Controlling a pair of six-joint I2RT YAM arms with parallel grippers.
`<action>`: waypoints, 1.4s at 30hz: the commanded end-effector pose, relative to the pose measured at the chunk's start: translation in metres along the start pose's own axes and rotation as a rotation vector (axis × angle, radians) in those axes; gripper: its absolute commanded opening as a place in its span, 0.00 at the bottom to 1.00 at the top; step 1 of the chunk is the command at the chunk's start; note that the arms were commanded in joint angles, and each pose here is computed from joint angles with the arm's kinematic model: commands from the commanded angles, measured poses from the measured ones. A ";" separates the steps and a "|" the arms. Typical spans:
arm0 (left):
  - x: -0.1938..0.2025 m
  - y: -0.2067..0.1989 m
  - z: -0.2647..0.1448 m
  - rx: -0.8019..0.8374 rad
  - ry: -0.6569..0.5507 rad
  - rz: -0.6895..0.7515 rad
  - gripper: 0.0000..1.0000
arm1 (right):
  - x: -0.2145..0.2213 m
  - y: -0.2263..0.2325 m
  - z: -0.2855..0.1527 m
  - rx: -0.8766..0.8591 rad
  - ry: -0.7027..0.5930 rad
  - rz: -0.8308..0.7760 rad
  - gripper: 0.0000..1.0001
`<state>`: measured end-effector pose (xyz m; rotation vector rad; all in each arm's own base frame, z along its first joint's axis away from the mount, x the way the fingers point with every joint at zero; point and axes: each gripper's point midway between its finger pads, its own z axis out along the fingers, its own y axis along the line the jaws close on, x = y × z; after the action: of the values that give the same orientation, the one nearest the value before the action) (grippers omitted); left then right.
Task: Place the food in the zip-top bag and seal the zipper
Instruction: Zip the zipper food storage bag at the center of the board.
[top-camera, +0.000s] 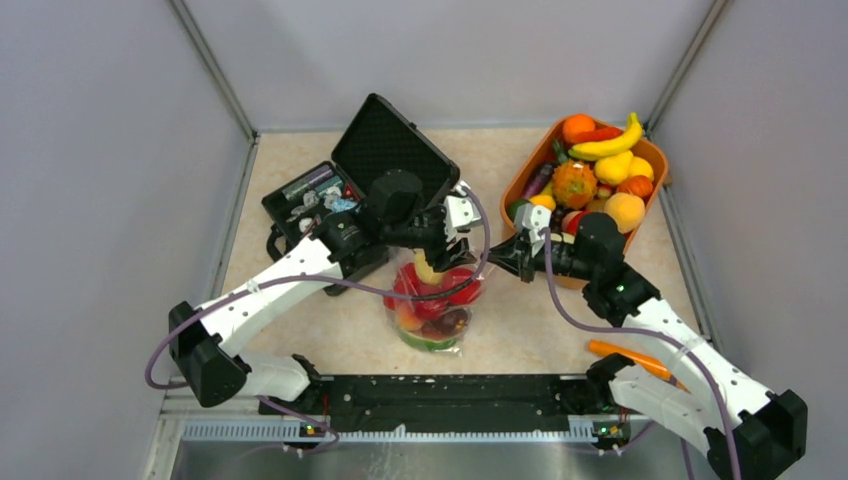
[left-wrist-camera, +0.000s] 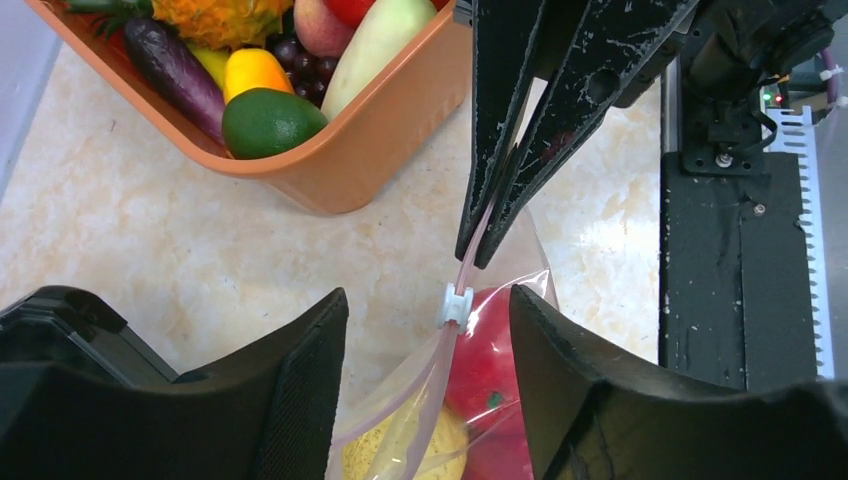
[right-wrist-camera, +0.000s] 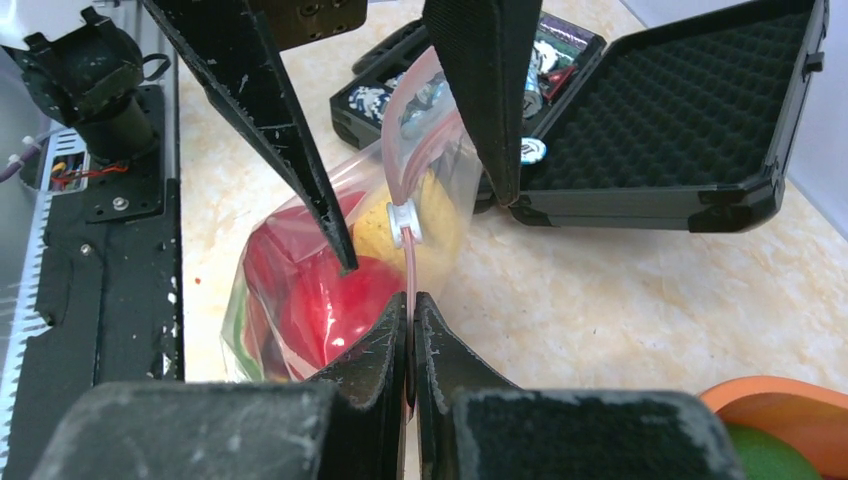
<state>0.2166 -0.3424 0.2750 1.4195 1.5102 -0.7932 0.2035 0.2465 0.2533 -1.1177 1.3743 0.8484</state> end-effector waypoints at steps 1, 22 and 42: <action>-0.023 -0.002 -0.005 0.026 -0.057 0.034 0.64 | -0.036 0.008 -0.005 -0.035 -0.087 -0.082 0.00; -0.001 -0.013 -0.004 0.125 0.068 0.054 0.09 | -0.037 0.010 -0.007 -0.035 -0.088 -0.084 0.00; -0.010 -0.009 -0.002 0.088 0.017 0.024 0.00 | -0.035 0.008 -0.005 -0.033 -0.084 -0.081 0.00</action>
<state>0.2056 -0.3448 0.2679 1.5320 1.5488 -0.8497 0.1938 0.2451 0.2574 -1.1340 1.3547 0.8699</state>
